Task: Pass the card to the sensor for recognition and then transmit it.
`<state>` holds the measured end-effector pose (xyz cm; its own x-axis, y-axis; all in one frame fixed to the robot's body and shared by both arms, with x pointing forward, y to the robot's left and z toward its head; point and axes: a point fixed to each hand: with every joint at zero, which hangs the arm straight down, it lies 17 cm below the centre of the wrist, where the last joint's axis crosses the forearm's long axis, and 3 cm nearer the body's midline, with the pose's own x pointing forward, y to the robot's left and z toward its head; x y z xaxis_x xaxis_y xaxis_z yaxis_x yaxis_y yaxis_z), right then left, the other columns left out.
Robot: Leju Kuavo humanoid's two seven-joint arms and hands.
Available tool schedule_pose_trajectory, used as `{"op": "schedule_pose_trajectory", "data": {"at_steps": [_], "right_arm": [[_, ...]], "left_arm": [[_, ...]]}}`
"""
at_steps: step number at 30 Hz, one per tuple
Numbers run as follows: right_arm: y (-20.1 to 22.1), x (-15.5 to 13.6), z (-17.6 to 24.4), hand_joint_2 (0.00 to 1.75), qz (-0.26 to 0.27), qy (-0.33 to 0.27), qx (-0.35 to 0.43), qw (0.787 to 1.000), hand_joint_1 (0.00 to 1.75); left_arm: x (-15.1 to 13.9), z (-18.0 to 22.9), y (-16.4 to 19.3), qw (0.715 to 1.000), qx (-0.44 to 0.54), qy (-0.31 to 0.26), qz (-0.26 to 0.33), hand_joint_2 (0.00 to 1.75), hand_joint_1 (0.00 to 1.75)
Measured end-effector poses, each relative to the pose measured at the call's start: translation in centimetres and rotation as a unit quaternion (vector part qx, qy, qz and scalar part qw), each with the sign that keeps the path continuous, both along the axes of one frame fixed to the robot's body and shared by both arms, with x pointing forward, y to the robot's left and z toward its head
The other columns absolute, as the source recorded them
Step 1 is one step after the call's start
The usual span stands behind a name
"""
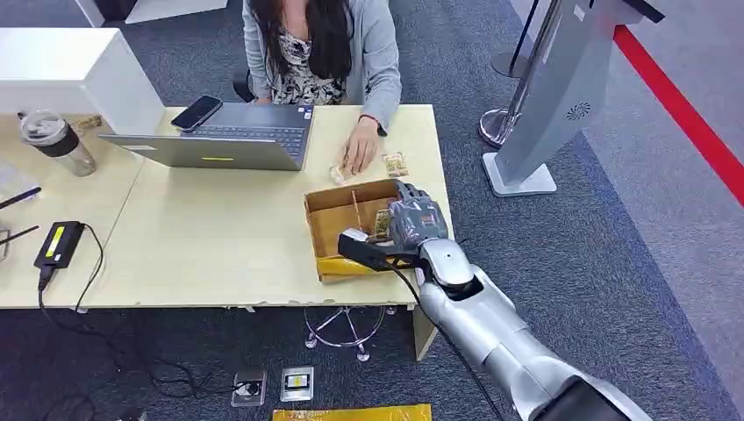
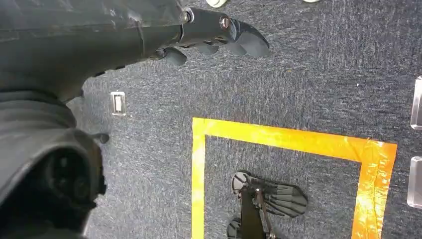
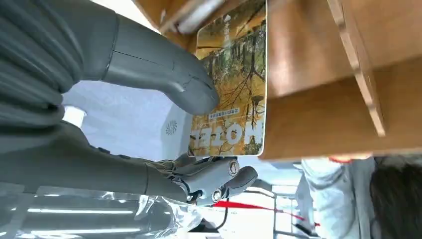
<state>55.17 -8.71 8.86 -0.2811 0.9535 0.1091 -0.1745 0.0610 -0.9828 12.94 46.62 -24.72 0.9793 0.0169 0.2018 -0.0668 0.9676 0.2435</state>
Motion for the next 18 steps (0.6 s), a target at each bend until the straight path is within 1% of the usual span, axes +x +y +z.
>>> {"op": "schedule_pose_trajectory", "data": {"at_steps": [18], "right_arm": [[1.7,1.4,3.6,1.75,0.011,-0.027,0.02,0.999,1.75]], "left_arm": [[0.0,0.0,0.0,1.0,-0.002,0.0,0.0,0.0,0.0]]}}
